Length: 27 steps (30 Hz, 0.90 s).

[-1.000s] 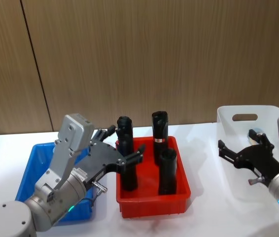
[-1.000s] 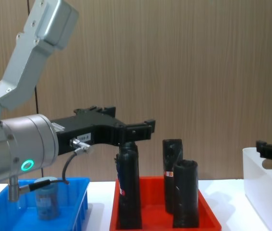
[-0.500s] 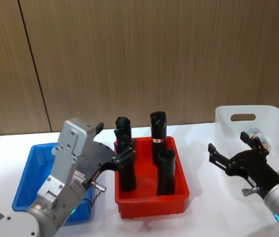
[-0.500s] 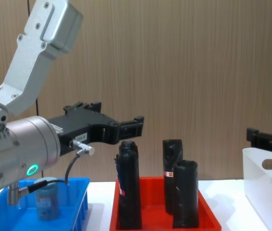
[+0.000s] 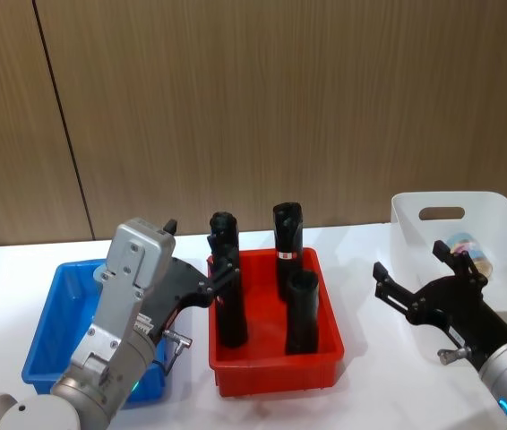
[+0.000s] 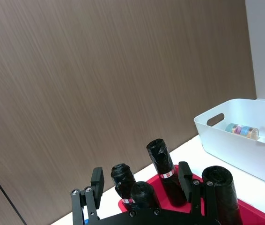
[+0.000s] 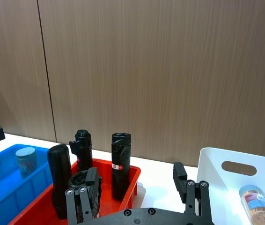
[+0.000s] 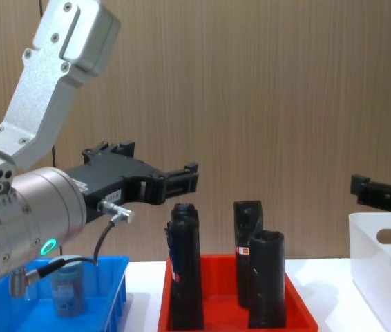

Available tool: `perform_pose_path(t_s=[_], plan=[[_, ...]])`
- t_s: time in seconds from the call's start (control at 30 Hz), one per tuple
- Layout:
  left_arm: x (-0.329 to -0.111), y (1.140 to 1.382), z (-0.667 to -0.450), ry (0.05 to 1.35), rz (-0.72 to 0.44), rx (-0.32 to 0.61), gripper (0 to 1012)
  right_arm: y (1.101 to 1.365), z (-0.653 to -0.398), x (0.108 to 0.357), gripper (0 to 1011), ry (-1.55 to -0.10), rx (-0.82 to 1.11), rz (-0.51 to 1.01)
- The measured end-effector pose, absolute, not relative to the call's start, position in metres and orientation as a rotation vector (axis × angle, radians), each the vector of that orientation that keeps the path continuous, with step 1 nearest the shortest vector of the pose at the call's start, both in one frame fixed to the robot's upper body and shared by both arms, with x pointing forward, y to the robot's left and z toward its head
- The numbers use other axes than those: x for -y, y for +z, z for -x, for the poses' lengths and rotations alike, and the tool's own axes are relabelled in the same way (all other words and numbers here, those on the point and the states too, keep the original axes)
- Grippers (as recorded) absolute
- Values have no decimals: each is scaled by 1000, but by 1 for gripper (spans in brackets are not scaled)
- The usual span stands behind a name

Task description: Pick the cotton swabs from the blue box and place them into the white box.

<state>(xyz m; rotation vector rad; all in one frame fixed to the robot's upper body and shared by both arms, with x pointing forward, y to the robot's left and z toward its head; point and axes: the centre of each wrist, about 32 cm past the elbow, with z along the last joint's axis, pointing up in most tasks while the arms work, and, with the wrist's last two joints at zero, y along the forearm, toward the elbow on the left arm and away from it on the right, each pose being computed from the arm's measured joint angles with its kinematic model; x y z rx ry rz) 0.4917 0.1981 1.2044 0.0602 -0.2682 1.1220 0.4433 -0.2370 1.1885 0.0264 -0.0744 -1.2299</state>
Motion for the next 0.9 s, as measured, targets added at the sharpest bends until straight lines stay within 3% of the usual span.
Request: perform_pose_path(t_s=[0.9], plan=[[-198, 1205, -492, 1124, -60, 268, 1004, 1190, -448, 242, 1002, -1144, 47, -3]])
